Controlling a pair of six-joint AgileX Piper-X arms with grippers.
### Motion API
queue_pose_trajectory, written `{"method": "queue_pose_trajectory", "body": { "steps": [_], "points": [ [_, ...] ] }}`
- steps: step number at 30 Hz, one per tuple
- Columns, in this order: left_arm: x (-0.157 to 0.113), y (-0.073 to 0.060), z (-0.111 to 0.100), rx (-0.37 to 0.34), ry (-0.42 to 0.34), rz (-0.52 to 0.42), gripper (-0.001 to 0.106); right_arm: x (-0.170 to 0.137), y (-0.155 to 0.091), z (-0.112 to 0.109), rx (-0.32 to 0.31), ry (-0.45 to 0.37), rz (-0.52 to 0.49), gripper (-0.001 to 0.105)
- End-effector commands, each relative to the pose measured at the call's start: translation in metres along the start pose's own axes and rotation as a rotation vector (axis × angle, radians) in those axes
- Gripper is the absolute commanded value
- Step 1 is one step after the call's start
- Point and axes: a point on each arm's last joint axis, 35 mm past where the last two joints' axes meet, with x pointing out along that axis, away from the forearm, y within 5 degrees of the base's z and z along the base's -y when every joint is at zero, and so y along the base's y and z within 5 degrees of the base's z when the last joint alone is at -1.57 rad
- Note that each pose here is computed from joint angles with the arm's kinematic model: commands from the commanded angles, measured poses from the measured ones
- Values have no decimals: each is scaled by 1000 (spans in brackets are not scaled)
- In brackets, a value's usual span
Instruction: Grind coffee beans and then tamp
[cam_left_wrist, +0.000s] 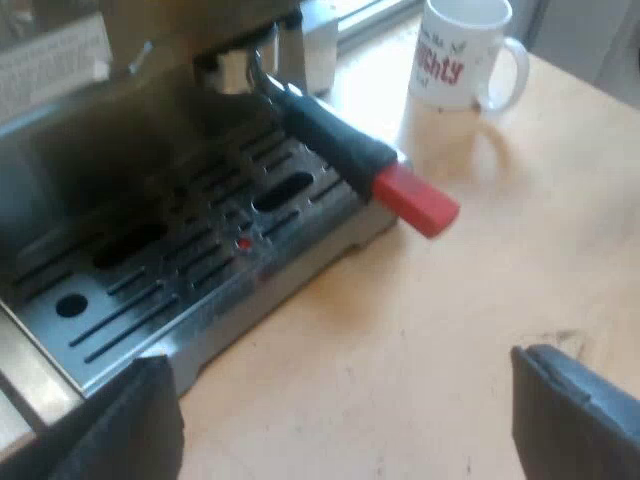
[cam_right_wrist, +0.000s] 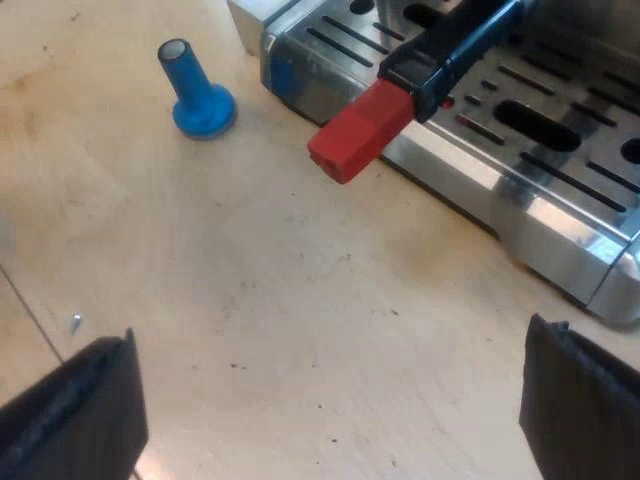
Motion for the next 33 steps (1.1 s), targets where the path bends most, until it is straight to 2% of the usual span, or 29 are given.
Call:
{"method": "queue_pose_trajectory", "body": {
  "steps": [1,2,3,5,6,7,10,13,14,18,19,21,24,26,28,30,31,33],
  "points": [
    [-1,0,-5,16,14,-9,71,0,1,-2,-40,-7,8,78],
    [-1,0,-5,16,14,-9,71,3,1,-4,-44,-3,17,78],
    [1,1,-8,17,25,-20,71,16,3,-15,-54,-16,74,78],
    [3,1,-10,17,35,-31,71,27,5,-22,-75,-39,93,78],
    [29,10,-31,15,85,-115,71,32,8,-24,-93,-54,100,78],
    [32,12,-34,18,89,-129,71,36,11,-26,-113,-60,97,78],
    [41,15,-43,13,101,-154,71,47,19,-31,-147,-42,71,78],
    [49,18,-48,27,94,-162,71,57,28,-34,-141,-32,31,78],
    [50,19,-49,34,88,-163,71,58,30,-33,-142,-41,29,78],
    [59,22,-54,69,60,-200,71,68,43,-29,-163,-92,-96,78],
    [61,22,-56,77,54,-216,71,70,50,-27,-164,-130,-136,78],
    [65,23,-59,93,43,-256,71,73,58,-27,-152,-157,-199,78],
    [69,24,-64,132,28,-306,71,77,70,-28,-134,-167,-238,78],
    [72,25,-66,140,24,-321,71,80,76,-29,-131,-163,-268,74],
    [74,26,-69,145,15,-327,71,85,85,-29,-135,-170,-274,63],
    [76,27,-70,149,8,-328,71,91,90,-29,-102,-182,-289,57],
    [77,27,-70,152,3,-330,71,95,92,-29,-73,-186,-314,56],
    [78,27,-71,156,-4,-335,71,99,93,-30,-56,-187,-342,56]
  ]
}}
